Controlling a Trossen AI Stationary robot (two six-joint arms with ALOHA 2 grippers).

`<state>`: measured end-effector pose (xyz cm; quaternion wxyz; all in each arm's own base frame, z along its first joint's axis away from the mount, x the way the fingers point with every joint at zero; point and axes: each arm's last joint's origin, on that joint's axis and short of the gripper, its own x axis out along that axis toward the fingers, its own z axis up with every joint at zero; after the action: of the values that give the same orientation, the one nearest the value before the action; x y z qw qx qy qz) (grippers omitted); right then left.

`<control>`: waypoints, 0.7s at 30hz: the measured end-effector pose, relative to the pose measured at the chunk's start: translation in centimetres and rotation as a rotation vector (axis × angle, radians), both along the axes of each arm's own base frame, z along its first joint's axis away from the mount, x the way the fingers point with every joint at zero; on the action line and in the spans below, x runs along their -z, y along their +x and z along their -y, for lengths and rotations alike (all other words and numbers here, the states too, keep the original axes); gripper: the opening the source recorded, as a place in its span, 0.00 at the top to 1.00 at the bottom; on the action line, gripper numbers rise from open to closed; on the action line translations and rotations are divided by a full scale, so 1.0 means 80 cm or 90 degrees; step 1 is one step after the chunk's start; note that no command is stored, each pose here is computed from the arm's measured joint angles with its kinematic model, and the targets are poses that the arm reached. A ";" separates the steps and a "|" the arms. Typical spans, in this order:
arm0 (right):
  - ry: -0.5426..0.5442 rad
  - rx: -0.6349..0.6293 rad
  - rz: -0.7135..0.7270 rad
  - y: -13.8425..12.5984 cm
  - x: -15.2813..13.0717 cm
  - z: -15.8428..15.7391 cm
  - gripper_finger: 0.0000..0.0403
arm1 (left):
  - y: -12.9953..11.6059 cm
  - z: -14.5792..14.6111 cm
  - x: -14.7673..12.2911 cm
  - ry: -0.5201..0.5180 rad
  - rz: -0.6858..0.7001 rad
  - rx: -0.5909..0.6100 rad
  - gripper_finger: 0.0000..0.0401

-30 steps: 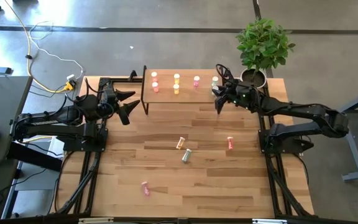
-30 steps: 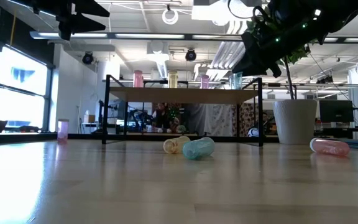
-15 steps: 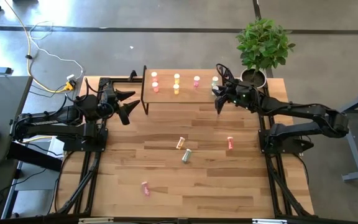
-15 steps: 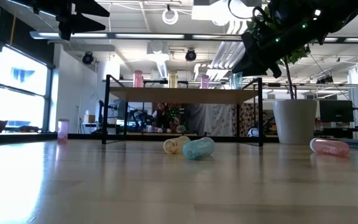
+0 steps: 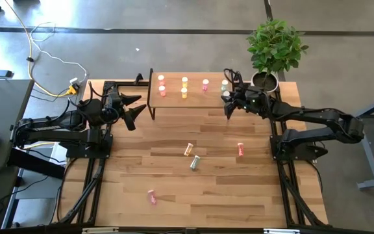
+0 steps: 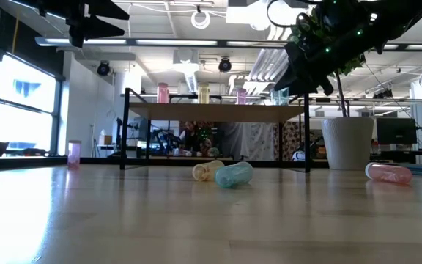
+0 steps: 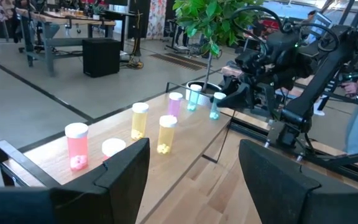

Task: Pick and place medicine bottles onto shelf by color
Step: Put the right blue pill bottle on the shelf aligned with the blue pill bottle, then put the top purple pill bottle on the shelf aligned with the purple pill bottle

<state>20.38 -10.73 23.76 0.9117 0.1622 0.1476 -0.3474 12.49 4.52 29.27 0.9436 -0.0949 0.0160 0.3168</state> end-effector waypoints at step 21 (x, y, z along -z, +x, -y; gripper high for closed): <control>-0.034 0.003 0.065 -0.005 -0.021 -0.002 0.57 | 0.000 0.000 0.000 0.000 -0.001 0.000 0.40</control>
<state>19.99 -10.54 25.45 0.9213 0.1557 0.0910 -0.3445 12.50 4.51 29.26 0.9437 -0.0947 0.0166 0.3165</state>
